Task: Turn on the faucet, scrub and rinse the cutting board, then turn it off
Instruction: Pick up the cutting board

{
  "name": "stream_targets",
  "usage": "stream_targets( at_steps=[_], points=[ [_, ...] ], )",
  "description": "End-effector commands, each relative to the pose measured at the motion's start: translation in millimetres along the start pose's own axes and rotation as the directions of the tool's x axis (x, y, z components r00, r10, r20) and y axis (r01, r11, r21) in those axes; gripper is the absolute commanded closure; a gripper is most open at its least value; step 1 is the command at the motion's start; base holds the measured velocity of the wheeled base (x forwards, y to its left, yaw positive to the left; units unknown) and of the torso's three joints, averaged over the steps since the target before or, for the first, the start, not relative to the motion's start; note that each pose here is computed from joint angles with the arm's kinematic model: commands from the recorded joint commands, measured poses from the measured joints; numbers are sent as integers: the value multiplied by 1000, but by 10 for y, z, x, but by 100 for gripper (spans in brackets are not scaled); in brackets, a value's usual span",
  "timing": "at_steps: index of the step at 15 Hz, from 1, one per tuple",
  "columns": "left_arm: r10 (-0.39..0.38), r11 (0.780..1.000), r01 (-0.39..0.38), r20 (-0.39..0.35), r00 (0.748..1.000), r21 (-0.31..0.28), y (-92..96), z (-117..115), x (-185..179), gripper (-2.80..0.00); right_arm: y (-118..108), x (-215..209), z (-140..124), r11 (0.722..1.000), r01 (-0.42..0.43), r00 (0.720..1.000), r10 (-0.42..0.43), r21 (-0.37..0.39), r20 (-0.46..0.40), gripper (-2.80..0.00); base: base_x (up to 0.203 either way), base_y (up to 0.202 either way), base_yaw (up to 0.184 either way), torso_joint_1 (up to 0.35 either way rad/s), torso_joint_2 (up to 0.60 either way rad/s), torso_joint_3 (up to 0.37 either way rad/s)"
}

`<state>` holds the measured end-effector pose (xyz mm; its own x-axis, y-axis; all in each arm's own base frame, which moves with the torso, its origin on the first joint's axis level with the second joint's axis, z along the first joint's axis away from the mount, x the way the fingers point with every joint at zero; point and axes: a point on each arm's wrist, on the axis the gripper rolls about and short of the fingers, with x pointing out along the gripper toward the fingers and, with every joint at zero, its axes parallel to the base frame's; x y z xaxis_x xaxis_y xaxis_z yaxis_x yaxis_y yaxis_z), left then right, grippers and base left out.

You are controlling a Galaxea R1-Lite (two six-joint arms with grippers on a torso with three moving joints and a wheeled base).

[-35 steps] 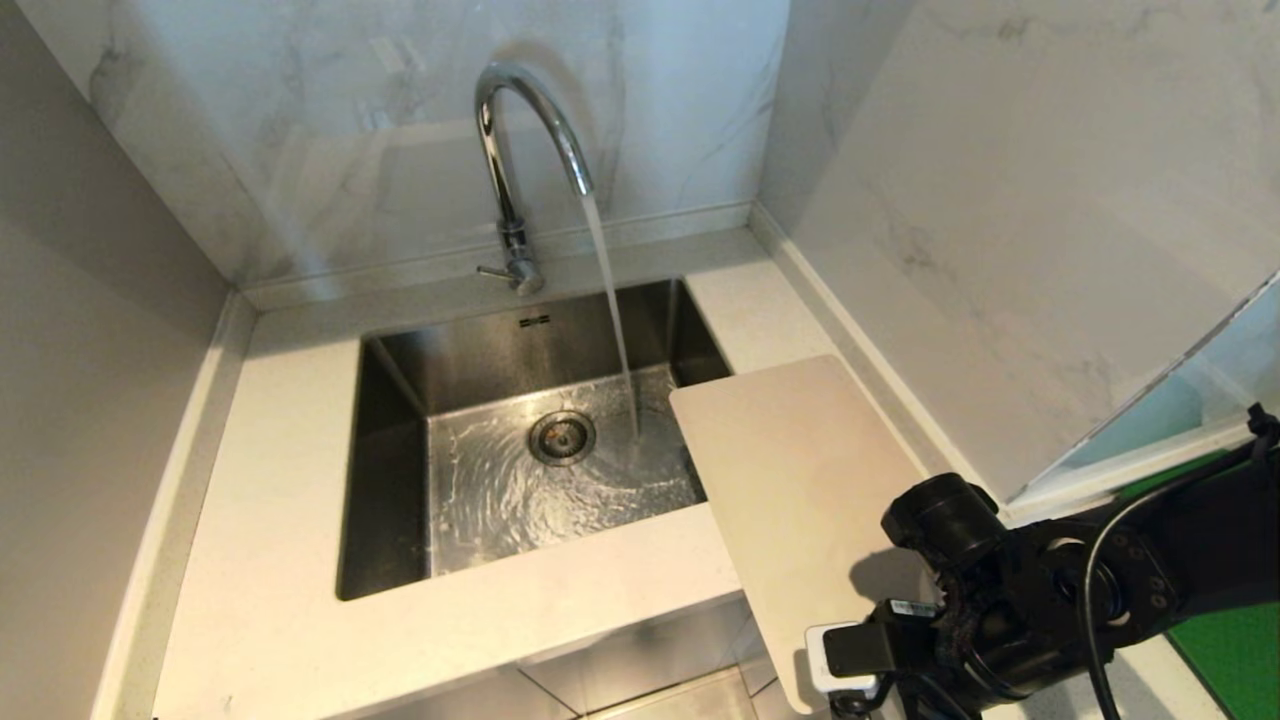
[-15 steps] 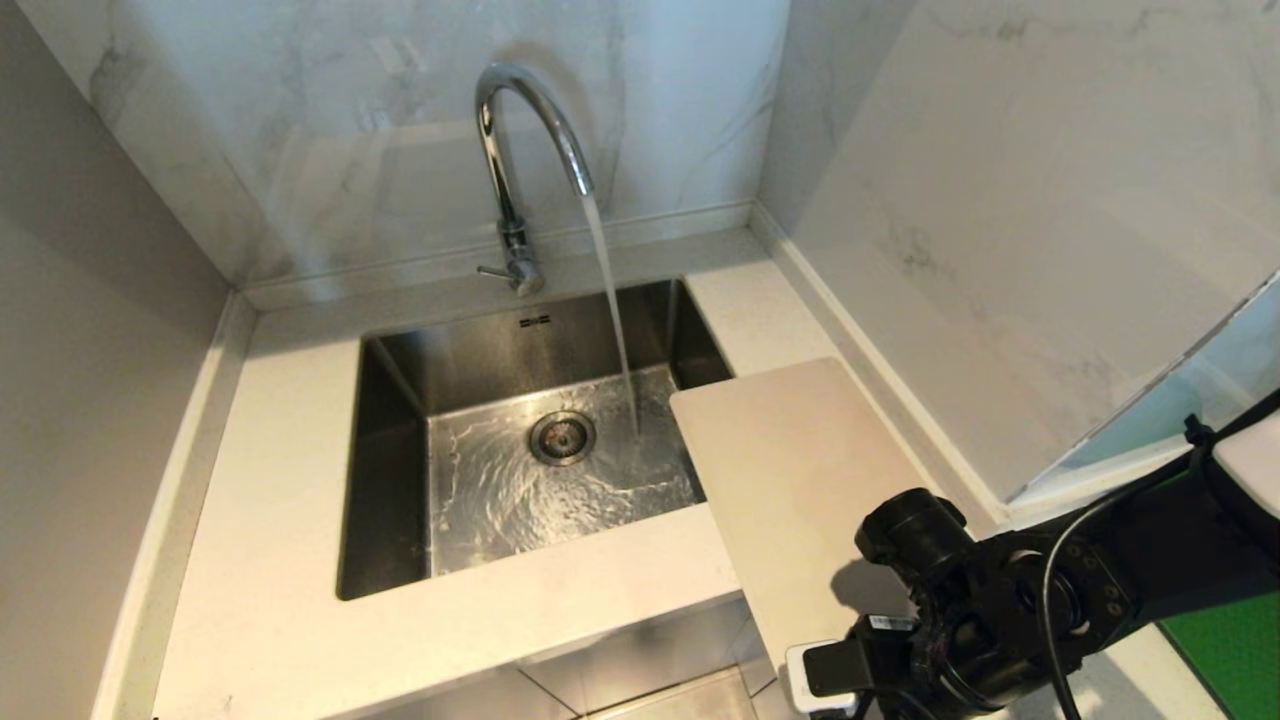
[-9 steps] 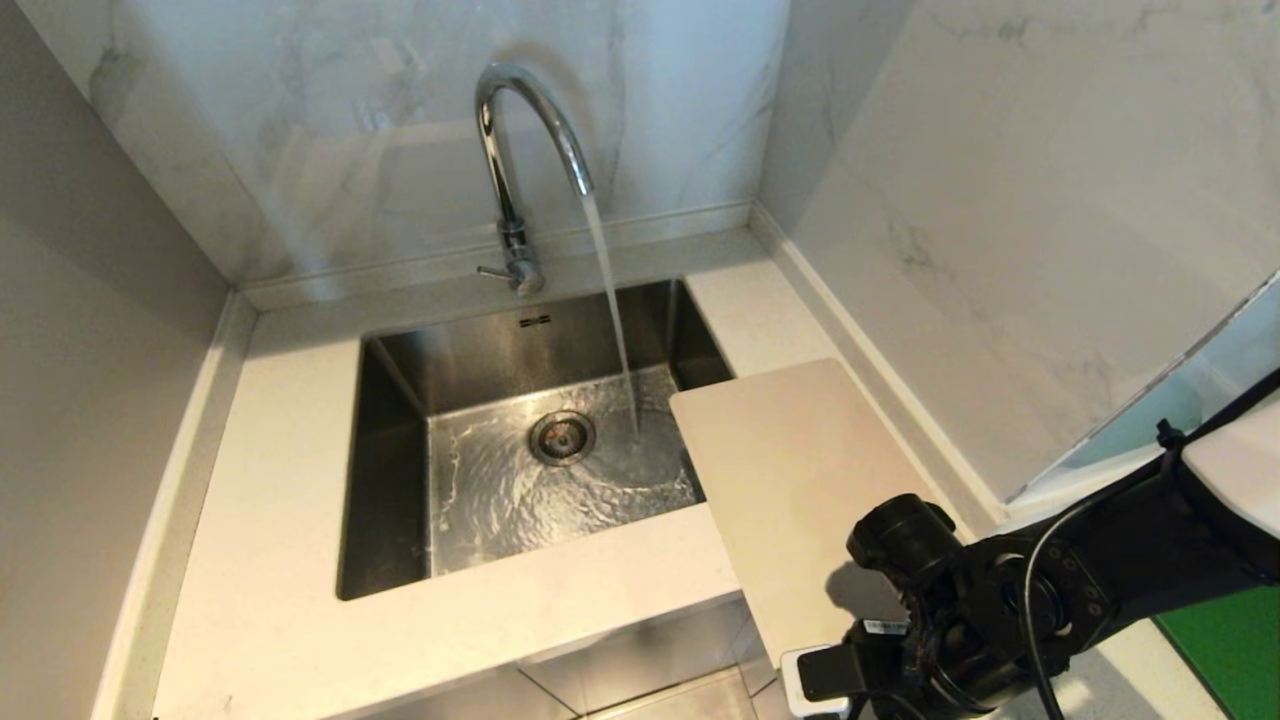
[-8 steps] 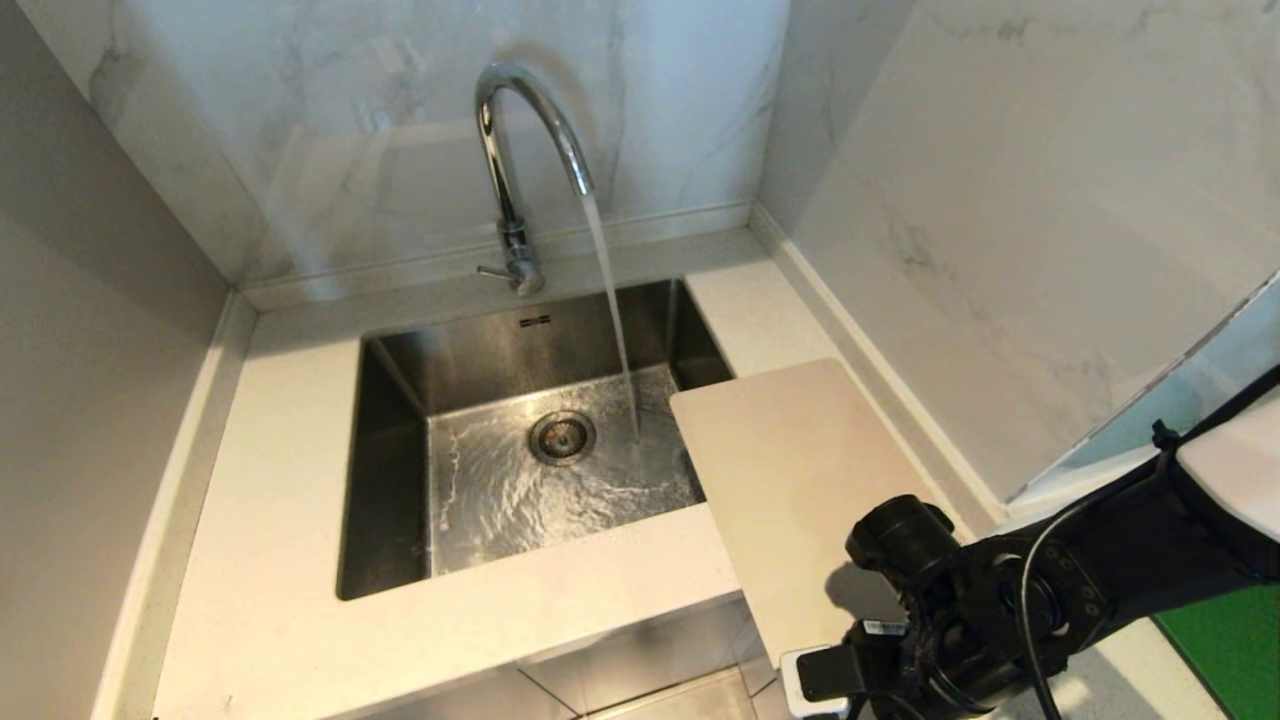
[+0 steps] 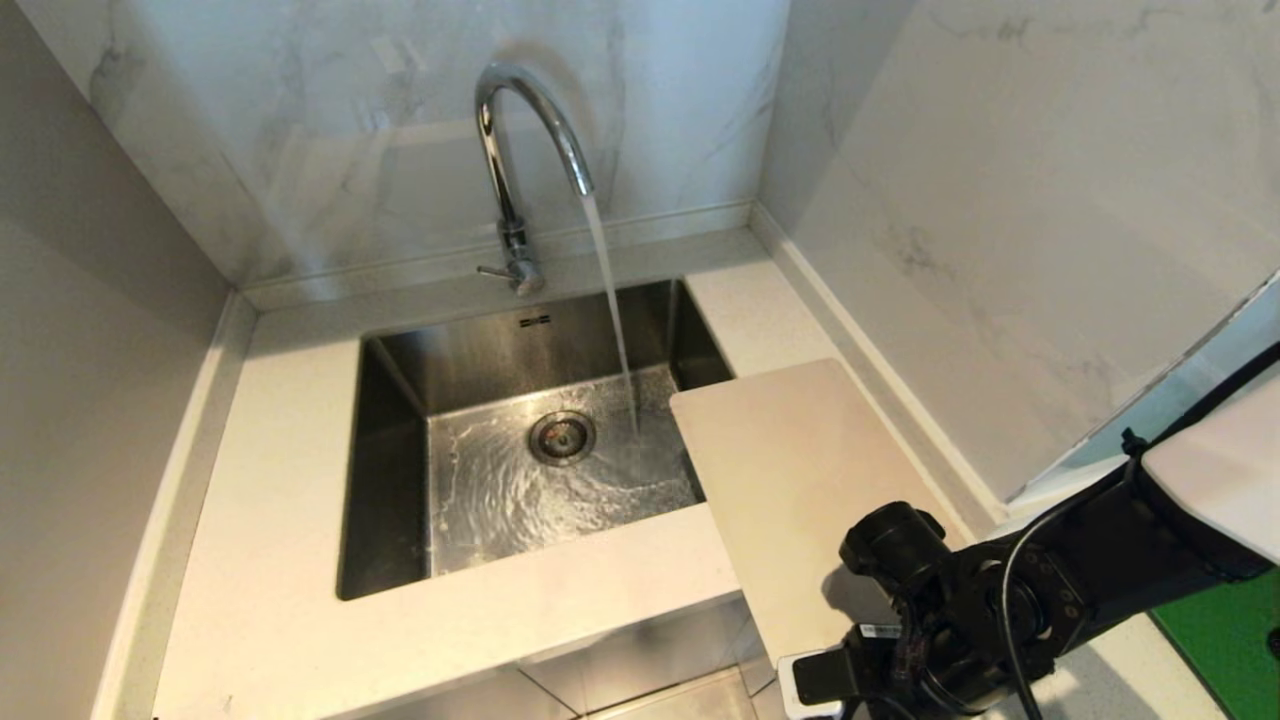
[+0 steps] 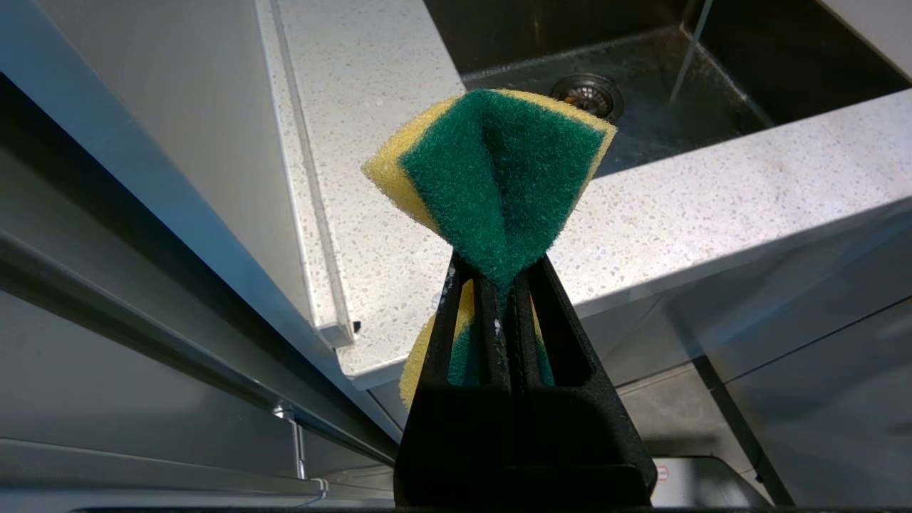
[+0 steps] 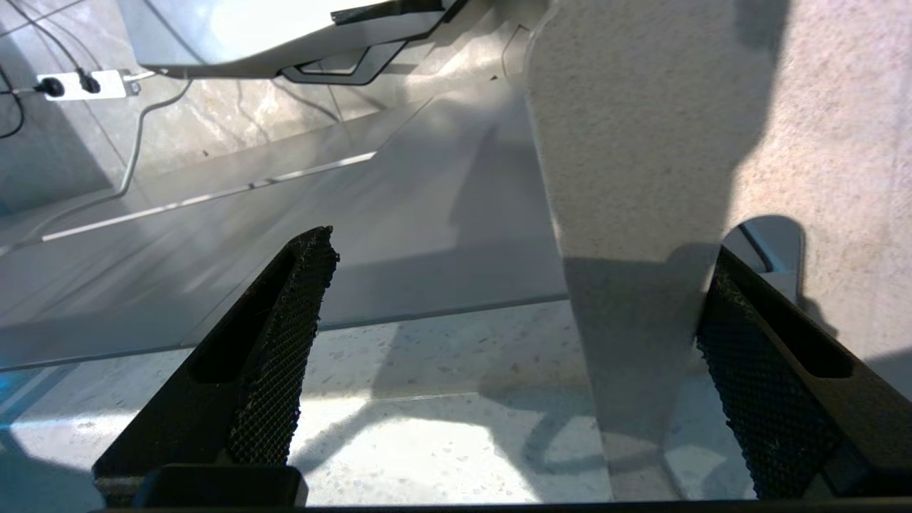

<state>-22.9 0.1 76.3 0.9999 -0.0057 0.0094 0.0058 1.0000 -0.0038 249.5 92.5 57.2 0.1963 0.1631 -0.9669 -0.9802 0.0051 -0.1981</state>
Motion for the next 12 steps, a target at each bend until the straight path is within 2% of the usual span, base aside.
stream_targets(
  at_steps=[1,5,12],
  points=[
    [0,1000,0,0,1000,-1,0,-4,1,0,-21,74,2,1000,2,1000,-2,-1,-1,-280,0,0,0,0,0,0],
    [0,1000,0,0,1000,-1,0,-4,1,0,26,136,41,1000,-8,998,6,-23,-55,-280,0,0,0,0,0,0],
    [0,1000,0,-1,1000,-1,0,-4,1,0,26,208,58,1000,2,998,-3,-17,-63,-280,0,0,0,0,0,0]
  ],
)
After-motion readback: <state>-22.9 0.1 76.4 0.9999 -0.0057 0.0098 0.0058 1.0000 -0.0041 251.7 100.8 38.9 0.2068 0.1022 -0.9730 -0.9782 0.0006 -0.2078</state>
